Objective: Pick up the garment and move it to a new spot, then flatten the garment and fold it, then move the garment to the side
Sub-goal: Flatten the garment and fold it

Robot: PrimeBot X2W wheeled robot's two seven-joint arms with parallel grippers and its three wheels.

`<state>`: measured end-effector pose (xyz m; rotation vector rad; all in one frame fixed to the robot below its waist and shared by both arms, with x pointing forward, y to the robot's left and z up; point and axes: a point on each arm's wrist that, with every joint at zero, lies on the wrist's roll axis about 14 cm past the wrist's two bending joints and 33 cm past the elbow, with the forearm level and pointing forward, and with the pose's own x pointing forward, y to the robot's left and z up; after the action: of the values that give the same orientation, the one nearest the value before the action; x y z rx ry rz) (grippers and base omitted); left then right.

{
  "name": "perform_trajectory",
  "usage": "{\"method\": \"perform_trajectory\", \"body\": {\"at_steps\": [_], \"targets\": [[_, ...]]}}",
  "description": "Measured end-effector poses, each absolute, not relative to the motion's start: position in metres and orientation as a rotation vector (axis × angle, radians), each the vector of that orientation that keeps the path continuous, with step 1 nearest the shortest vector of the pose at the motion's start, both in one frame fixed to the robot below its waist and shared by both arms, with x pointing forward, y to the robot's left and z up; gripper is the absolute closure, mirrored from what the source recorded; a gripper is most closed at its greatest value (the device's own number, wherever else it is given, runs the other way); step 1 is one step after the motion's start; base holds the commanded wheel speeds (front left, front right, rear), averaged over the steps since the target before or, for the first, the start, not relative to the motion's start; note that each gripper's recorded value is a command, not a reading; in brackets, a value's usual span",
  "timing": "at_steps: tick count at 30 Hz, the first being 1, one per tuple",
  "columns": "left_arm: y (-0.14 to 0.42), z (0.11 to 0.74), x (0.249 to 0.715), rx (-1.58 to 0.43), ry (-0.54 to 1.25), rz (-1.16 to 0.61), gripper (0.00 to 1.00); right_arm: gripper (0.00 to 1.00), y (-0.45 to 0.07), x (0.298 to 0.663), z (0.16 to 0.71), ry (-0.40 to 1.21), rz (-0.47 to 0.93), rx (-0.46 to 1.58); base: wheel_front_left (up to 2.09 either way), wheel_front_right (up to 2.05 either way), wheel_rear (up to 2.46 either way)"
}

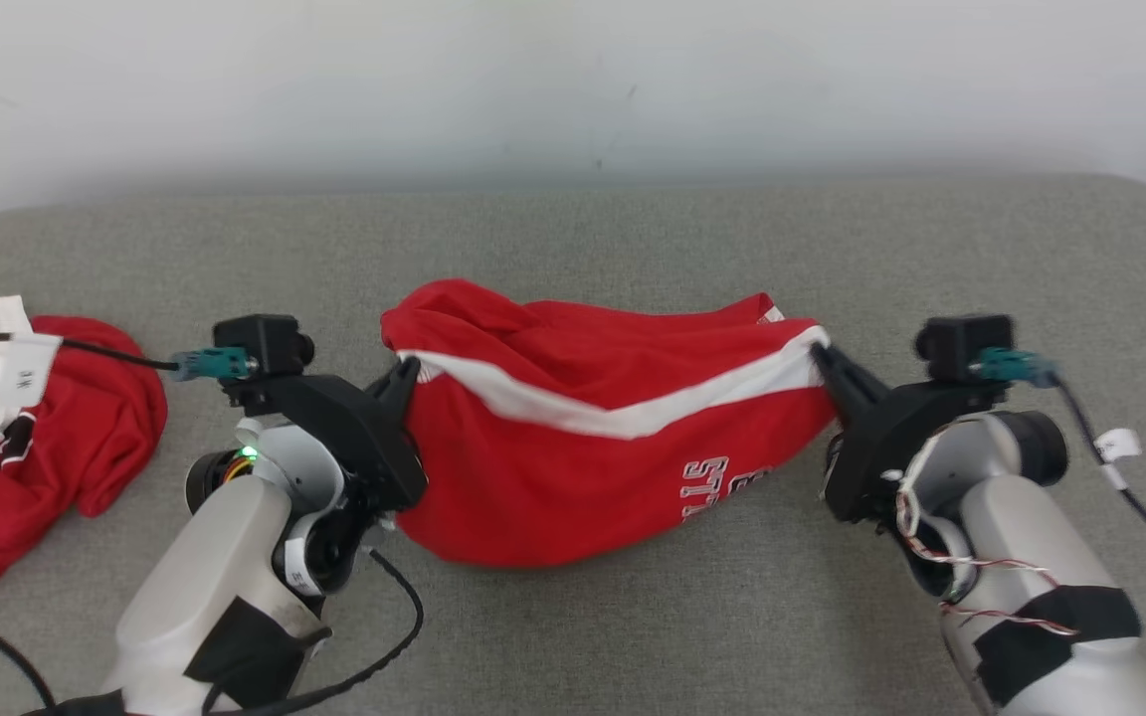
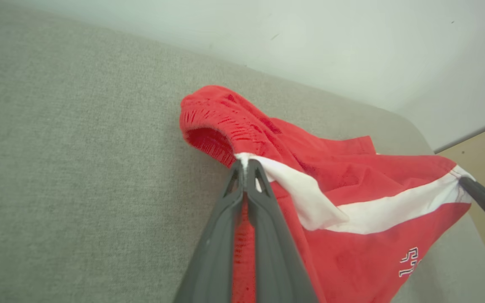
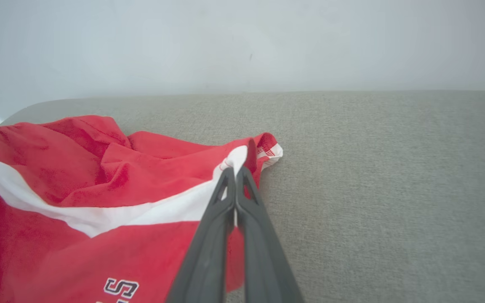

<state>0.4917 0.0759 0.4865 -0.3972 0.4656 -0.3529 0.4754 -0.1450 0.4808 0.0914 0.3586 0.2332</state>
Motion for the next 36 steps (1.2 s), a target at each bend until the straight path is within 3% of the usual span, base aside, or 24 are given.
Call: {"method": "perform_trajectory", "body": {"at_steps": [10, 18, 24, 29, 36], "targets": [[0.062, 0.606, 0.497, -0.698, 0.12, -0.462, 1.0, 1.0, -0.173, 0.462, 0.59, 0.049, 0.236, 0.175, 0.0, 0.0, 0.0], [0.034, 0.685, 0.479, -0.867, 0.094, -0.686, 1.0, 1.0, -0.194, 0.434, 0.687, -0.214, 0.253, 0.086, 0.0, 0.0, 0.0], [0.028, 0.725, 0.473, -0.879, 0.08, -0.768, 1.0, 1.0, -0.213, 0.429, 0.746, -0.378, 0.223, 0.007, 0.0, 0.0, 0.0], [0.033, 0.744, 0.498, -0.872, 0.014, -0.74, 1.0, 1.0, -0.223, 0.452, 0.769, -0.421, 0.199, -0.017, 0.0, 0.0, 0.0], [0.036, 0.738, 0.572, -0.842, -0.068, -0.65, 1.0, 1.0, -0.22, 0.535, 0.745, -0.321, 0.171, -0.112, 0.0, 0.0, 0.0]]}}
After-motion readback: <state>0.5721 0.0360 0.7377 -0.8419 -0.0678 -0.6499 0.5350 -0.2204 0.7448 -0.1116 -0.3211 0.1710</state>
